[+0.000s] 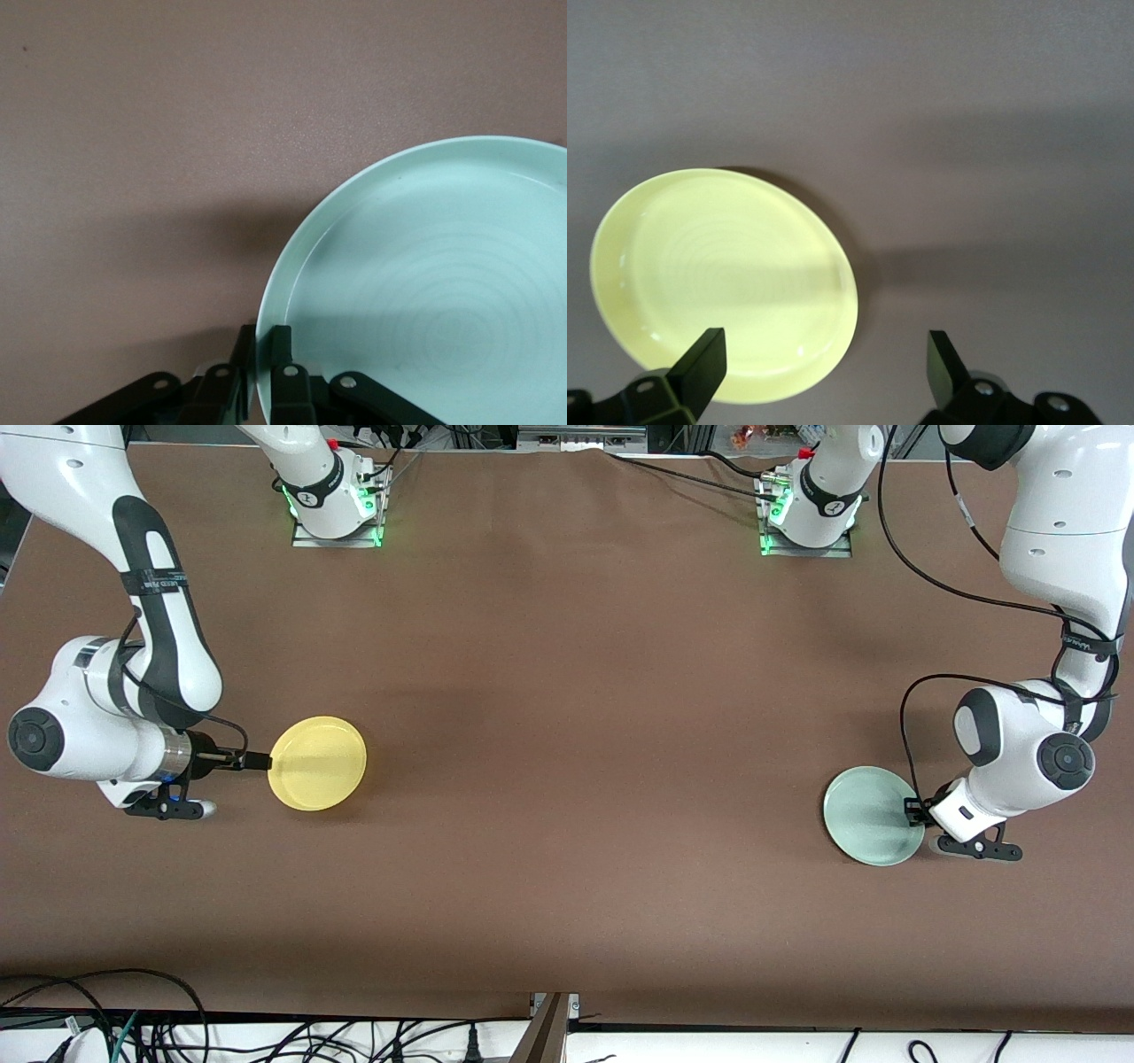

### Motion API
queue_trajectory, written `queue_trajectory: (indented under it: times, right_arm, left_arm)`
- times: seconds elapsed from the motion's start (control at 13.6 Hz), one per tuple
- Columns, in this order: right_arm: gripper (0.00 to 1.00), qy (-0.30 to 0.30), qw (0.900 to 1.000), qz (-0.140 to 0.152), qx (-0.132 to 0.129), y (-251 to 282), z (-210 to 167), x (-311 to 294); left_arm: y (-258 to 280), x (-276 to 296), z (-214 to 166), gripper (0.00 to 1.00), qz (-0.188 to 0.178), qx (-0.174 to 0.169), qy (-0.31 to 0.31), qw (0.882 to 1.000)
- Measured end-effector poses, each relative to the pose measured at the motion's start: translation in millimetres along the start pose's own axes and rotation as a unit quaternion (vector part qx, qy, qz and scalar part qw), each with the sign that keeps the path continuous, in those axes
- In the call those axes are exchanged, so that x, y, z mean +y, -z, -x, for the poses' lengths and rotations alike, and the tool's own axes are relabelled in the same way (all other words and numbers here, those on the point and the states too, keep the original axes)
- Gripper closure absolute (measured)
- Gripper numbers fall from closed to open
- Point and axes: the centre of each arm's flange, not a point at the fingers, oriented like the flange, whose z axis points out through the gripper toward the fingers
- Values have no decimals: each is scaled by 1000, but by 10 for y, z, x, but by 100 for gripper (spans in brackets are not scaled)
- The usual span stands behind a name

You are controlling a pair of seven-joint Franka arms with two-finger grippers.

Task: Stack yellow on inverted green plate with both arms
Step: 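Grasp both plate rims, the left gripper green, the right gripper yellow, then lift and flip the green plate upside down with the left gripper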

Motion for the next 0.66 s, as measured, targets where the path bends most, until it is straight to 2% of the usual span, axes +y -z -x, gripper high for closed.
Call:
queue_trajectory:
  times: [0.15,0.37,0.52,0.66]
  right_arm:
    - [0,1,1000,0,14,-194,49,31]
    - [0,3,999,-35,17,-495,130,97]
    - [0,6,998,-55,12,-636,143,225]
    - [0,11,998,-61,10,-710,147,331]
  left_arm:
    - [59,7,-43,95,0,4,-2,1000]
    - [111,24,-86,96,2,0,-13,1000]
    - [363,112,-250,96,10,-15,-25,1000]
    - [838,341,-479,96,16,-28,-44,998]
